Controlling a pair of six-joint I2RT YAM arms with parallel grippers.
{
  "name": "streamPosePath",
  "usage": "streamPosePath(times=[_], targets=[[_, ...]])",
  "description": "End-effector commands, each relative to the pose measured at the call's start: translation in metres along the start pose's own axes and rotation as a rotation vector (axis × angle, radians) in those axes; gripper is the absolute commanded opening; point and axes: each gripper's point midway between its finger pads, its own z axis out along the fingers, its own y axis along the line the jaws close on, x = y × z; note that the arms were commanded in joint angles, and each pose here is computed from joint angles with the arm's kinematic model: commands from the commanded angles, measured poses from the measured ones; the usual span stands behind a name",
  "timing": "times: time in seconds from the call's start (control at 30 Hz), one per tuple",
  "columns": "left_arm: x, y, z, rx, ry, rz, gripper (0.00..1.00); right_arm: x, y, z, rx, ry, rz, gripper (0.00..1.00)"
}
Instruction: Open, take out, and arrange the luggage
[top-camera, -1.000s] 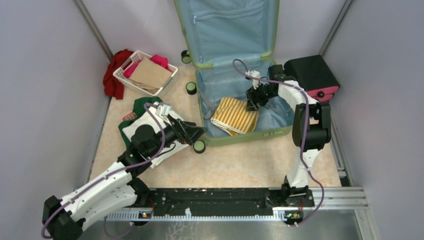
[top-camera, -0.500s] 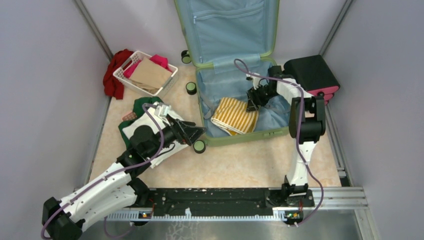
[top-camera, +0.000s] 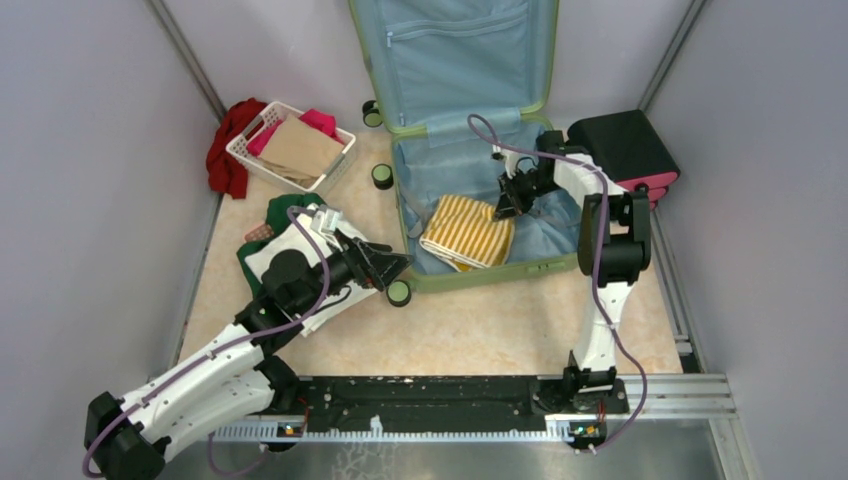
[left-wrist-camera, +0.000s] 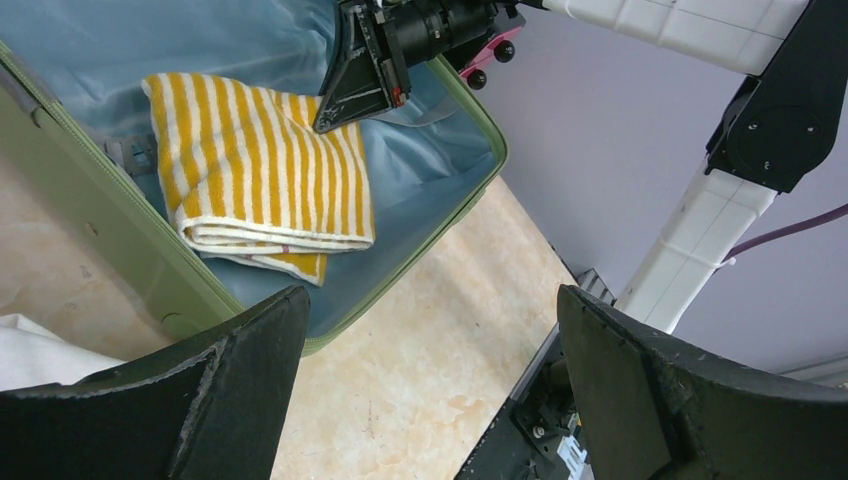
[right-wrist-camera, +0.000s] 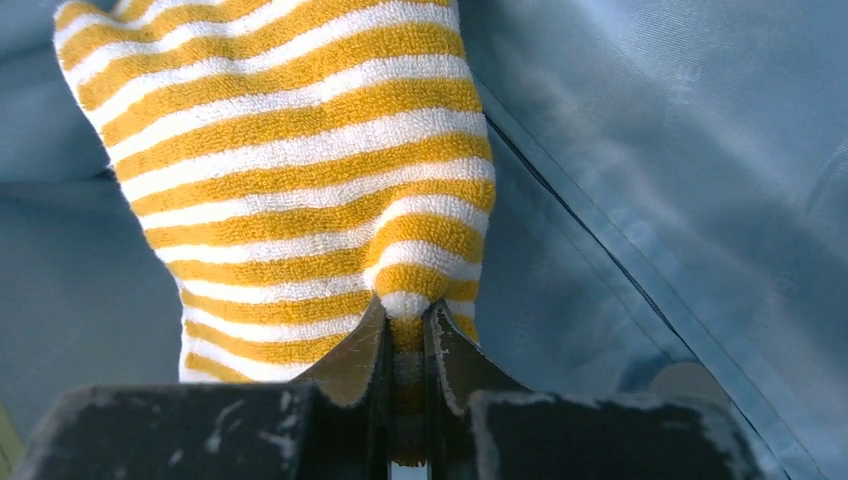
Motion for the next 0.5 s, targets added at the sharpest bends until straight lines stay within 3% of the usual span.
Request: streamPosePath(times=[0.0,0.27,0.47], targets=[[-0.012,-0.010,0.000,0.033,-0.038,0.000,0.99,-0.013,0.012,-0.008,-0.067,-0.042,-0.002,0.00],[-0.012,-0.009,0.000,0.029,-0.039,0.000,0.99,-0.058,-0.025,-0.061,0.142,-0.218,-0.015,0.00],[-0.019,-0.016,0.013,0.046,-0.033,0.031,0.99,-0.071,-0.053,-0.082,0.225,-0.279,0.010,0.00]])
